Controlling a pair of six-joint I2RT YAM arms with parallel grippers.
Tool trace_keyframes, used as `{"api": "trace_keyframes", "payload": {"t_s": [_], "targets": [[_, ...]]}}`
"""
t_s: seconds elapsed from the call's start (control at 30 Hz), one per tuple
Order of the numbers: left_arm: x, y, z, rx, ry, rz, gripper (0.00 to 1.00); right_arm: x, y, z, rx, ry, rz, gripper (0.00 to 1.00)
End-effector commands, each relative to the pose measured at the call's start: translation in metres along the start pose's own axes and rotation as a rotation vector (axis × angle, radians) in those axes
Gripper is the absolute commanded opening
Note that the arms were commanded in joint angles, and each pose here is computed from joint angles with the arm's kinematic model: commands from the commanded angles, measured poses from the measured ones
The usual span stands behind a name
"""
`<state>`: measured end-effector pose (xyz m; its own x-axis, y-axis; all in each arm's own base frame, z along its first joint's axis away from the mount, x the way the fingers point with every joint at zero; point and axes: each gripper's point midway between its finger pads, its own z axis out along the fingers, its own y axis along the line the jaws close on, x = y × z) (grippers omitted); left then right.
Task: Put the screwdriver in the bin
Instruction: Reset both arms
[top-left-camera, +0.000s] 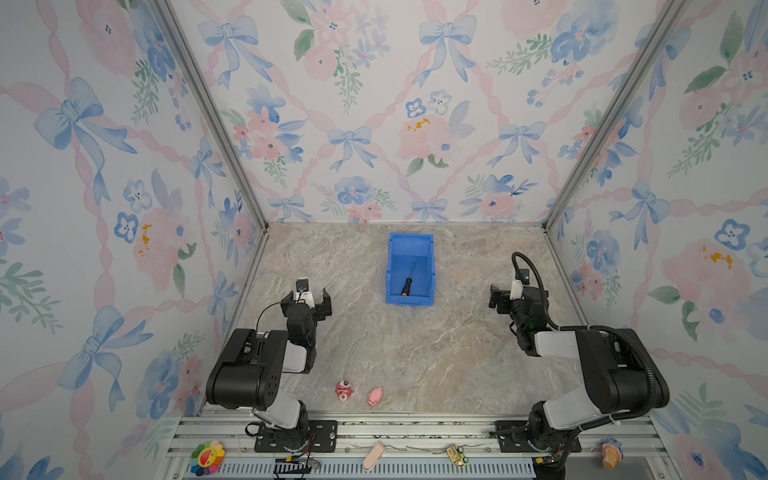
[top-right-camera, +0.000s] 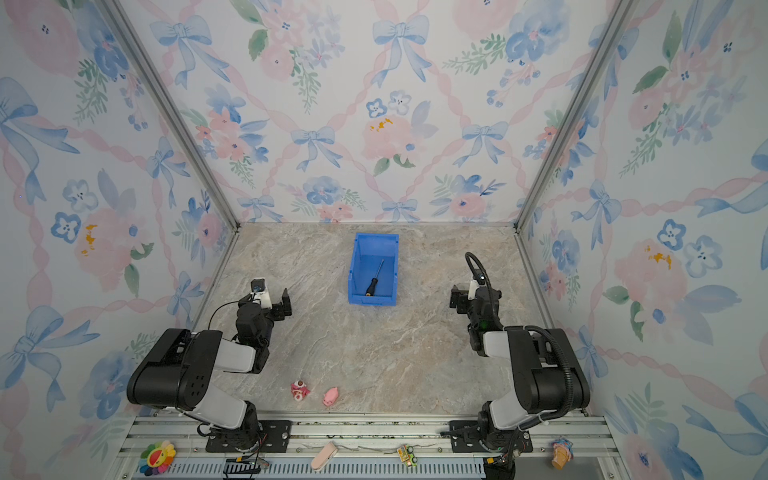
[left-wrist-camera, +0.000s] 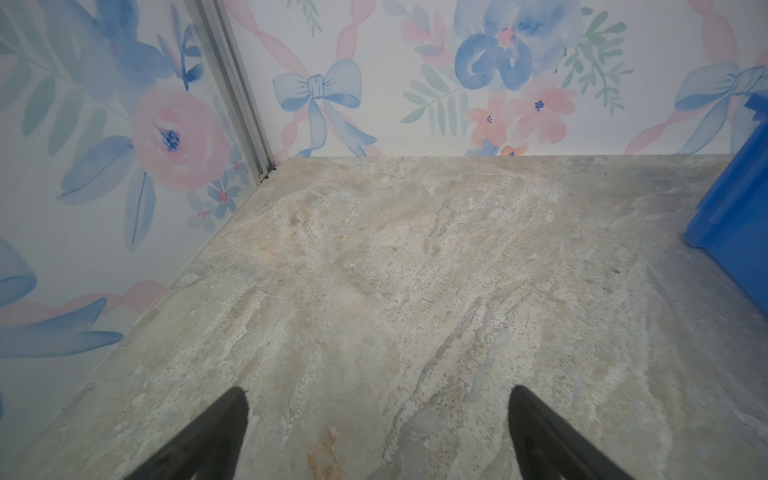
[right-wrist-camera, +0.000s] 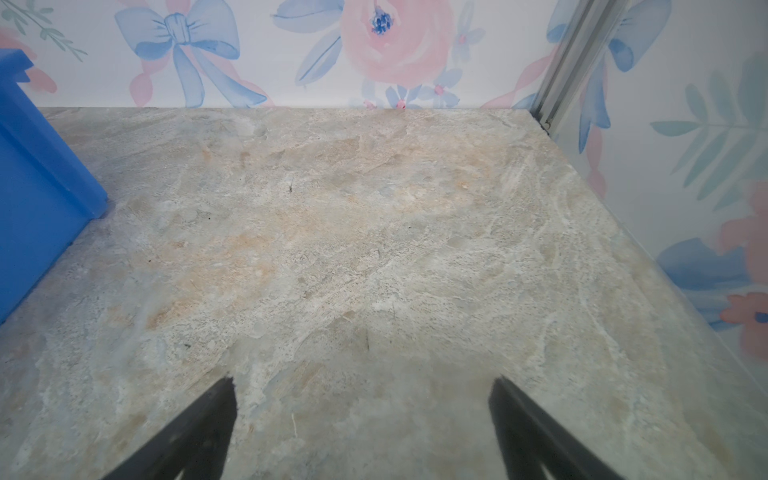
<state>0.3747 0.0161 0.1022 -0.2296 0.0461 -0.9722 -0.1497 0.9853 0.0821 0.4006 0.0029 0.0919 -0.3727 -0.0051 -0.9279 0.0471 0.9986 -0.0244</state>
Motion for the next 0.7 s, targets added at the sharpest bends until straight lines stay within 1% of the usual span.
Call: {"api": "trace_keyframes", "payload": {"t_s": [0.0,0.4,0.43,0.53,0.67], "targets": [[-0.005,-0.001,-0.001,0.011,-0.028,-0.018,0.98,-0.005,-0.002,-0.001,0.019,-0.034,-0.013,0.97],[-0.005,-0.004,-0.001,0.019,-0.026,-0.010,0.98,-0.005,-0.003,-0.001,0.016,-0.034,-0.009,0.97],[-0.005,-0.004,-0.001,0.019,-0.026,-0.011,0.98,-0.005,-0.003,-0.001,0.008,-0.034,-0.003,0.97],[-0.005,-0.004,-0.001,0.019,-0.026,-0.010,0.98,-0.005,0.009,-0.003,-0.121,-0.058,0.006,0.97],[-0.005,-0.004,-0.001,0.019,-0.027,-0.011,0.98,-0.005,0.012,-0.004,-0.140,-0.058,0.002,0.97]]}}
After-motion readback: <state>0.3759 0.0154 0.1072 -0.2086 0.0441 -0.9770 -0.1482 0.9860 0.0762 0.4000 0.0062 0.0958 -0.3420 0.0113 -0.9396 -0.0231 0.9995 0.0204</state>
